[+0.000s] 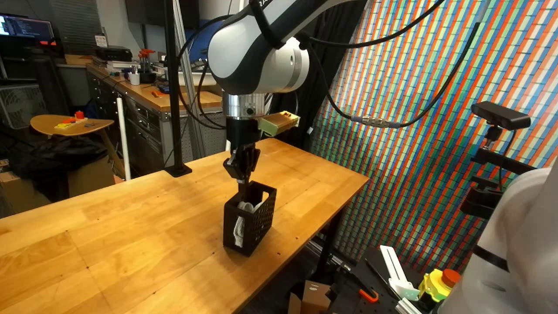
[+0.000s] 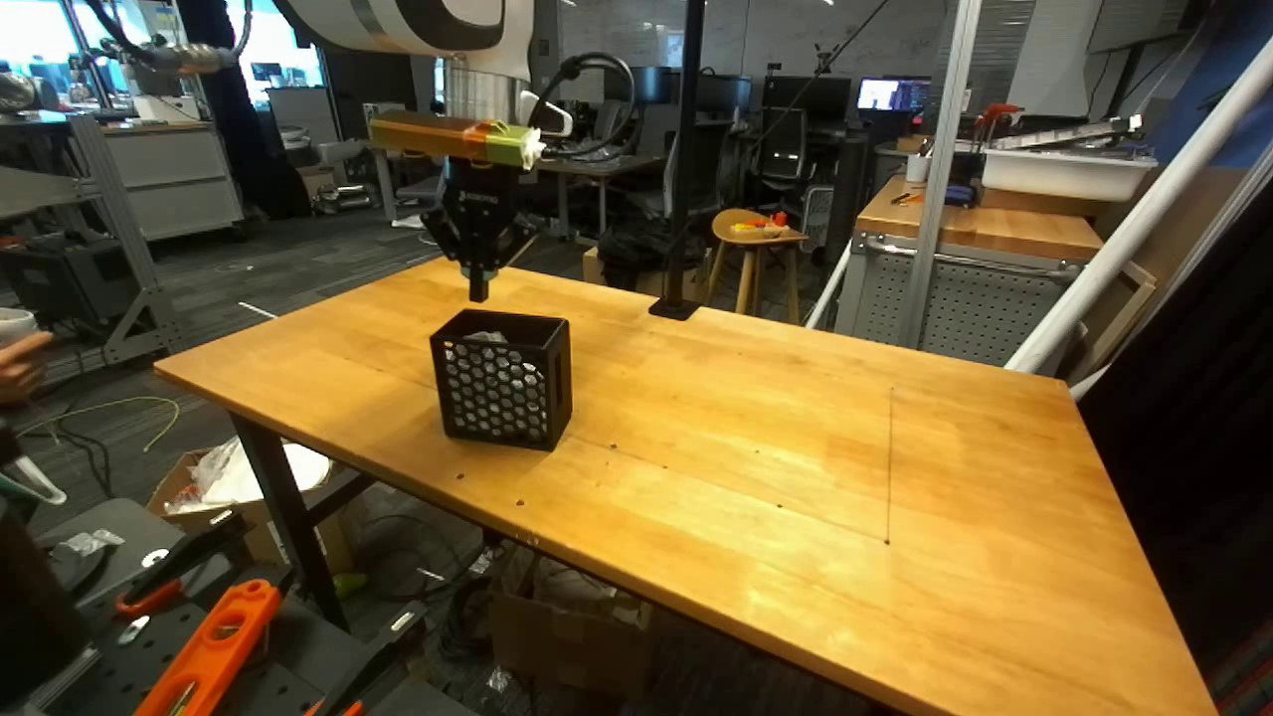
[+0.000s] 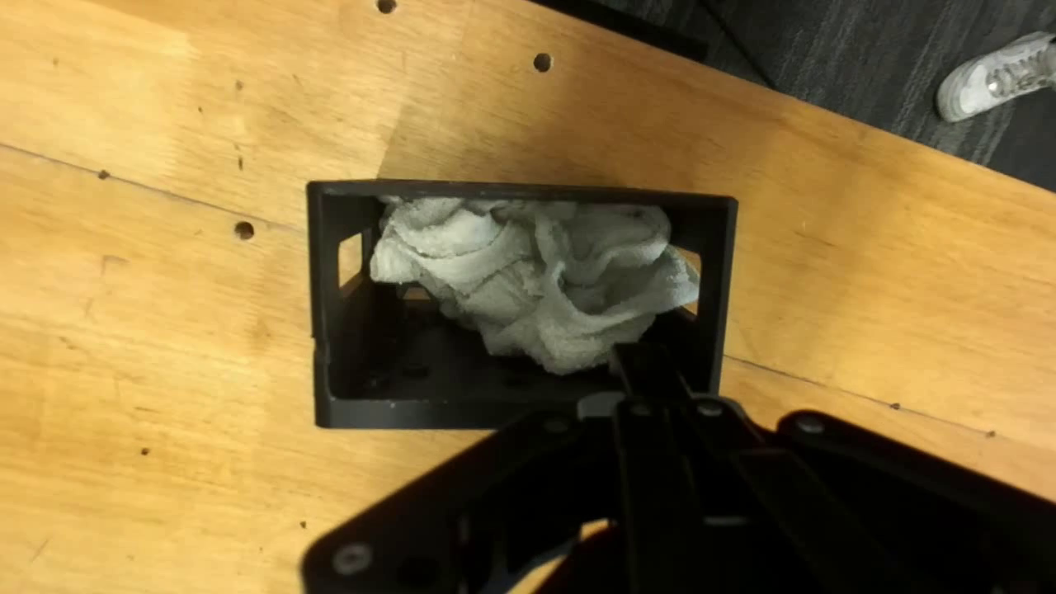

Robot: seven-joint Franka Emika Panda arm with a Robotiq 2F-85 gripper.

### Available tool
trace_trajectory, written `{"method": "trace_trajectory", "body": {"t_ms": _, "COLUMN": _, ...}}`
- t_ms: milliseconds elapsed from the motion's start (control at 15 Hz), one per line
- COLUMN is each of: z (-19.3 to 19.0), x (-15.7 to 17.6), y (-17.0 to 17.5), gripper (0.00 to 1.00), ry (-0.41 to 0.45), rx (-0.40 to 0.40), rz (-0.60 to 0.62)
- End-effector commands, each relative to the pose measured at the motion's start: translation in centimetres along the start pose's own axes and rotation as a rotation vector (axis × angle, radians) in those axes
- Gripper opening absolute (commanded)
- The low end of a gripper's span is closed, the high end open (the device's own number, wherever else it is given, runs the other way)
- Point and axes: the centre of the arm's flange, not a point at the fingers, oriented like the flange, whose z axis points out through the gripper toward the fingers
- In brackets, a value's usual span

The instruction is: Put the towel in the basket

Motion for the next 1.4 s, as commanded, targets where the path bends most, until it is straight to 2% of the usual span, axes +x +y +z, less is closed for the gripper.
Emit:
{"method": "trace_trajectory", "body": {"t_ms": 0, "z": 1.2, "x": 1.6, "y": -0.1, "gripper": 0.00, "ry": 0.020, "rx": -0.013, "rz": 0.008}}
{"method": "trace_trajectory", "body": {"t_ms": 667, "z": 7.2, "x": 0.8, "y": 2.2, "gripper": 0.00, "ry": -0.002, "rx": 0.018, "rz": 0.030}}
{"method": "trace_trajectory", "body": {"t_ms": 1067, "z": 12.0, "x": 0.1, "y": 2.8, "gripper": 0.00, "ry": -0.020, "rx": 0.079, "rz": 0.053}}
{"method": "trace_trajectory", "body": {"t_ms": 1333, "z": 13.7, "x": -0.2, "y": 2.9, "gripper": 0.00, "ry": -0.010, "rx": 0.128, "rz": 0.044}}
